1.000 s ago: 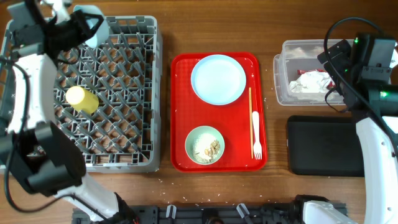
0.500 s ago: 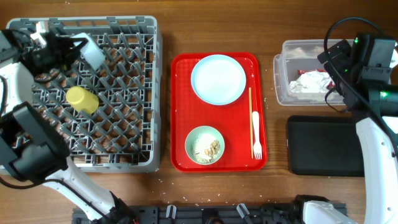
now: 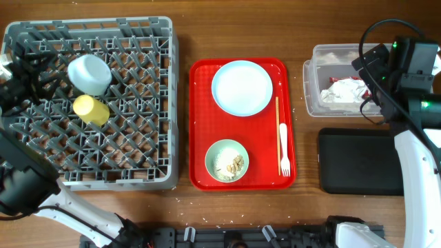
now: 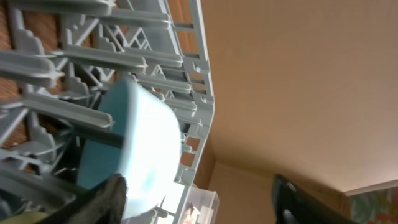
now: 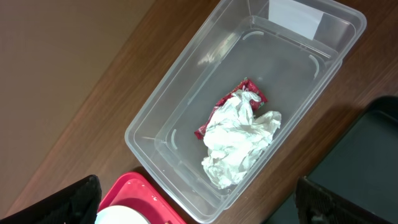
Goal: Sort waste into correct bins and load items into the dishwasher rack
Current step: 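Place the light-blue cup upside down in the dish rack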
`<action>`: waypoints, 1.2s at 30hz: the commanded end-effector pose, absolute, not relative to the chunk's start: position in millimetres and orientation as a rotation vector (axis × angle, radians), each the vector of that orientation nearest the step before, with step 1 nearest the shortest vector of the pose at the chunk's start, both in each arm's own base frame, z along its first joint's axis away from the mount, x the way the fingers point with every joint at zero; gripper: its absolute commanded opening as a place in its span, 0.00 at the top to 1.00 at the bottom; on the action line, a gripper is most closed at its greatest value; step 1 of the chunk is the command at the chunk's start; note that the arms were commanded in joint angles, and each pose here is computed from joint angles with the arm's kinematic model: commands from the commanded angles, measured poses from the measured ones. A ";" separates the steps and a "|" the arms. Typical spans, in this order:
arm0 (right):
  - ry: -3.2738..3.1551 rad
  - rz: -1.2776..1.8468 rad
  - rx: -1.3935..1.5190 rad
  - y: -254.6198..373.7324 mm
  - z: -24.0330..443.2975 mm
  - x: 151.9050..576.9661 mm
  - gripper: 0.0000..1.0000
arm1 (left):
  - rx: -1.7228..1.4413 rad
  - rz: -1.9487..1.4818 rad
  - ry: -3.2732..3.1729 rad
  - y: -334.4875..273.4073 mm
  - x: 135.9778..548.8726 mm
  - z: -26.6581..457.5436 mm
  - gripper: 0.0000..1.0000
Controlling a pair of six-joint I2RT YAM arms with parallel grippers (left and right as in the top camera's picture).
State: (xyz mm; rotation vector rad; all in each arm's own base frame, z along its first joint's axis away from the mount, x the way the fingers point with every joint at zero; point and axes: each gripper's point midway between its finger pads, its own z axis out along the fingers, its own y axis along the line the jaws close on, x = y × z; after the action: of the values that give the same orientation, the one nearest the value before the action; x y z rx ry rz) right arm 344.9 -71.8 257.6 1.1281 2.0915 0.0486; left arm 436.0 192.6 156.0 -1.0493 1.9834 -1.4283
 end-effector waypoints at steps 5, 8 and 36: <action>2.073 0.031 1.147 -75.9 258.8 343.9 0.00 | -0.926 -1.165 2.116 171.4 436.0 185.6 0.71; 2.073 0.030 1.146 -75.9 258.8 343.9 0.01 | -0.907 -0.917 2.310 135.6 445.8 166.7 0.95; 2.073 0.030 1.146 -75.9 258.8 343.9 0.00 | -0.975 -0.469 2.383 104.7 412.7 215.0 0.96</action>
State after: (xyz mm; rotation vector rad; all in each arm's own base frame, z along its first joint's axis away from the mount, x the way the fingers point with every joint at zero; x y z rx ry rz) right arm 344.9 -71.8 257.6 1.1281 2.0915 0.0486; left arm 415.1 140.7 142.5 -1.1128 2.5049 -0.2527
